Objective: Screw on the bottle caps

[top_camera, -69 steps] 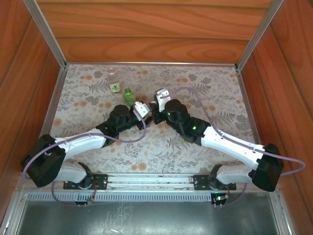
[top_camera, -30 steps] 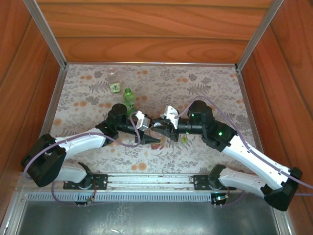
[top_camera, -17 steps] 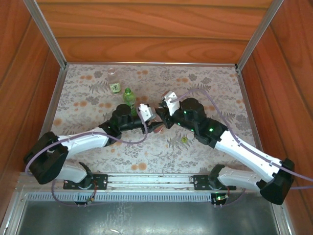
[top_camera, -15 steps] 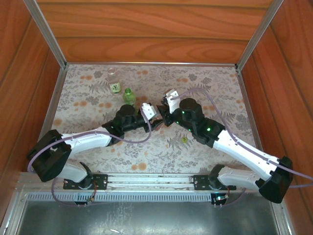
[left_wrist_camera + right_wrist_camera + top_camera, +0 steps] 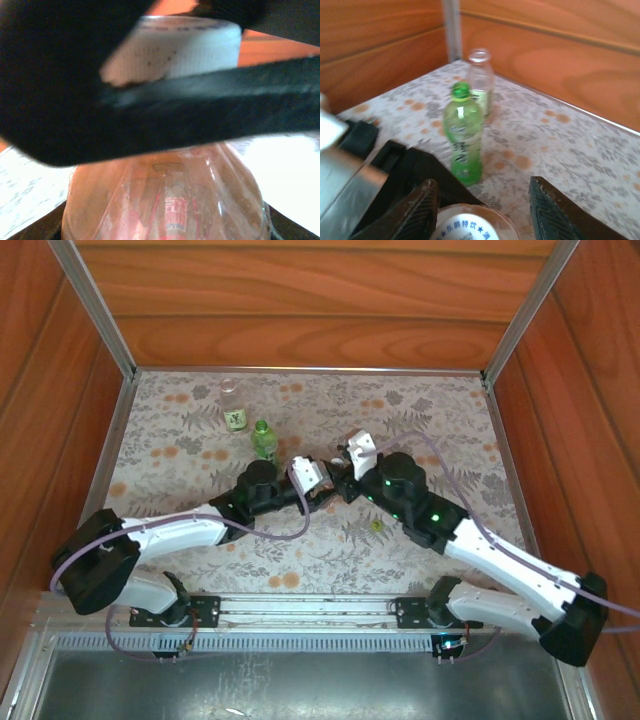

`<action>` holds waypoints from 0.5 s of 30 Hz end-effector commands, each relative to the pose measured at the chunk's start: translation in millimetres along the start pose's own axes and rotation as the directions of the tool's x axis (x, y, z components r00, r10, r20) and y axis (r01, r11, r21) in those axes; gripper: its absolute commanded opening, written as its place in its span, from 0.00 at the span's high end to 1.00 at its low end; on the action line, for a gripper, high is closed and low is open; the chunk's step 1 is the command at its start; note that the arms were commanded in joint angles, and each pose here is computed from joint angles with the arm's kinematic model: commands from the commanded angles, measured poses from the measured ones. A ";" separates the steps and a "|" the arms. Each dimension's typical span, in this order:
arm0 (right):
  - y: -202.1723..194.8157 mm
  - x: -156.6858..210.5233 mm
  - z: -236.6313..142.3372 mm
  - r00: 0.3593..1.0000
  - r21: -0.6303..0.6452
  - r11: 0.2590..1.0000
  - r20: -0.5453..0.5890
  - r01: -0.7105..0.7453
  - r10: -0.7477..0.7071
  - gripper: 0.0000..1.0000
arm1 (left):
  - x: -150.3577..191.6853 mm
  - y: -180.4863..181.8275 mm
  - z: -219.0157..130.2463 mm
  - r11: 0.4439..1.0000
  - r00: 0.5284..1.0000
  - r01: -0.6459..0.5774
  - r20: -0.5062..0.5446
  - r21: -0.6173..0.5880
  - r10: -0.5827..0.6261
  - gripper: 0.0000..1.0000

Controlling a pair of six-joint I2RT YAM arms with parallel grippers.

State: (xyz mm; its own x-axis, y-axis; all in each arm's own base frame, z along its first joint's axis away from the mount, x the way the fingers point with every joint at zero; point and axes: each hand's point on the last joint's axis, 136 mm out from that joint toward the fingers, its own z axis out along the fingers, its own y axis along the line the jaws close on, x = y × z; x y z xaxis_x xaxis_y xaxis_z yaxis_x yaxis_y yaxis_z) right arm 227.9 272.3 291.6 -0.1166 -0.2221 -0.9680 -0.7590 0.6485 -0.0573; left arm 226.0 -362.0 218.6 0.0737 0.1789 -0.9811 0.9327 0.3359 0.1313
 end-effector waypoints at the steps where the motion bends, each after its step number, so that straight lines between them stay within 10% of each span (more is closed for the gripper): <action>1: 39.9 -3.9 -33.6 0.989 -0.254 0.956 0.037 0.147 -0.142 0.45 | -21.3 -37.1 -20.5 0.966 0.995 -0.023 0.104 0.256 -0.004 0.45; 15: 78.7 -11.6 -57.8 0.994 -0.510 0.860 -0.084 0.017 -0.070 0.52 | -22.6 -83.1 -47.1 0.832 0.991 -0.010 0.116 0.554 -0.066 0.45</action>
State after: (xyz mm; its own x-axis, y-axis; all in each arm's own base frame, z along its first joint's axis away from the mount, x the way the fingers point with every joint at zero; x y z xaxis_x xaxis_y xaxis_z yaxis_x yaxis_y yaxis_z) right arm 144.5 280.8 316.0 -0.0757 -0.3033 -0.9499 -0.9682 0.2501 -0.0027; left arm 141.9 -352.4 226.8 0.0462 0.0792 -0.9958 0.9871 -0.1567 0.0333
